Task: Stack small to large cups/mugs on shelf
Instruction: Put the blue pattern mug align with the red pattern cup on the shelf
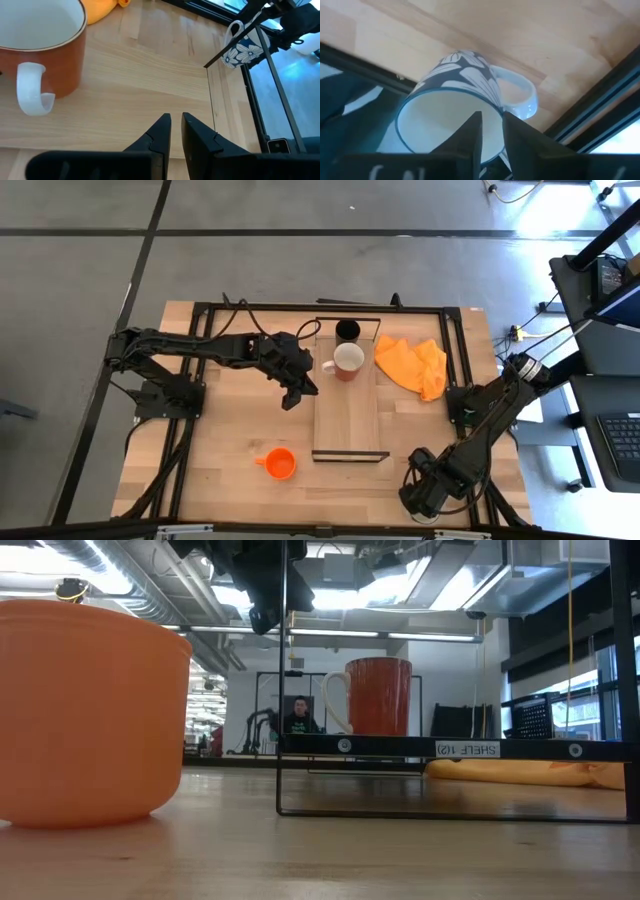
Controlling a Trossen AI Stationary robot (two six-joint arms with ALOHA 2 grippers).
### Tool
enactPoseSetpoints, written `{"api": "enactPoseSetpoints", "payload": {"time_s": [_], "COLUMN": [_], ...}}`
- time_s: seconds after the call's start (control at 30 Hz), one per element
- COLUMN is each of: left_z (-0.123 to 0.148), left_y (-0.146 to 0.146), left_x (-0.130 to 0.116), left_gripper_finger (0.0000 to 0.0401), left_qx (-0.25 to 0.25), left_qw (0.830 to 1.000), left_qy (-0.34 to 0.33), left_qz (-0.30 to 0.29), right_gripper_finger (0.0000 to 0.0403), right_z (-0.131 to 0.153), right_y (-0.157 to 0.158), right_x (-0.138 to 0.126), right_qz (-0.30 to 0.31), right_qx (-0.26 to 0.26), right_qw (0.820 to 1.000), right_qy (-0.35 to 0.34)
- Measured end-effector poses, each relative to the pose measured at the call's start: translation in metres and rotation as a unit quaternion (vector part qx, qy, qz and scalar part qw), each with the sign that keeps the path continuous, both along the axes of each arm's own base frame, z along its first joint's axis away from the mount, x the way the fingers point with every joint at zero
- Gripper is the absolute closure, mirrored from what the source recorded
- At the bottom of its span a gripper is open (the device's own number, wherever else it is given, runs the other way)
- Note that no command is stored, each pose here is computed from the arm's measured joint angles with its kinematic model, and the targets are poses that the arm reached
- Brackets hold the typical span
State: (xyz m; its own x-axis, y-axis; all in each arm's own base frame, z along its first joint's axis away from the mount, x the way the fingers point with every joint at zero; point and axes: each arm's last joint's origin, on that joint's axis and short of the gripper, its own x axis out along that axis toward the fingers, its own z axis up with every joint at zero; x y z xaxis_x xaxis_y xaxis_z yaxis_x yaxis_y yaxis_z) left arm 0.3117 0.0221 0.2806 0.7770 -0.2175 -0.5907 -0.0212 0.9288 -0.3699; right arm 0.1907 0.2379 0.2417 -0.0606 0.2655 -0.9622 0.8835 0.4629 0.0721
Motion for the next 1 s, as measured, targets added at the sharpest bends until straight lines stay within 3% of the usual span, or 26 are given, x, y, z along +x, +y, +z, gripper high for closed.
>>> {"api": "enactPoseSetpoints", "payload": {"time_s": [1.0], "left_z": [0.0000], "left_y": [0.0000], "left_x": [0.0000], "left_gripper_finger": [0.0362], "left_qx": [0.000], "left_qw": [1.000], "left_qy": [0.000], "left_qz": [0.001], "right_gripper_finger": [0.0322], "right_z": [-0.0052], "right_y": [-0.0020], "right_x": [-0.0014], "right_qz": [0.047], "right_qx": [-0.010], "right_qw": [0.999], "right_qy": [-0.012]}}
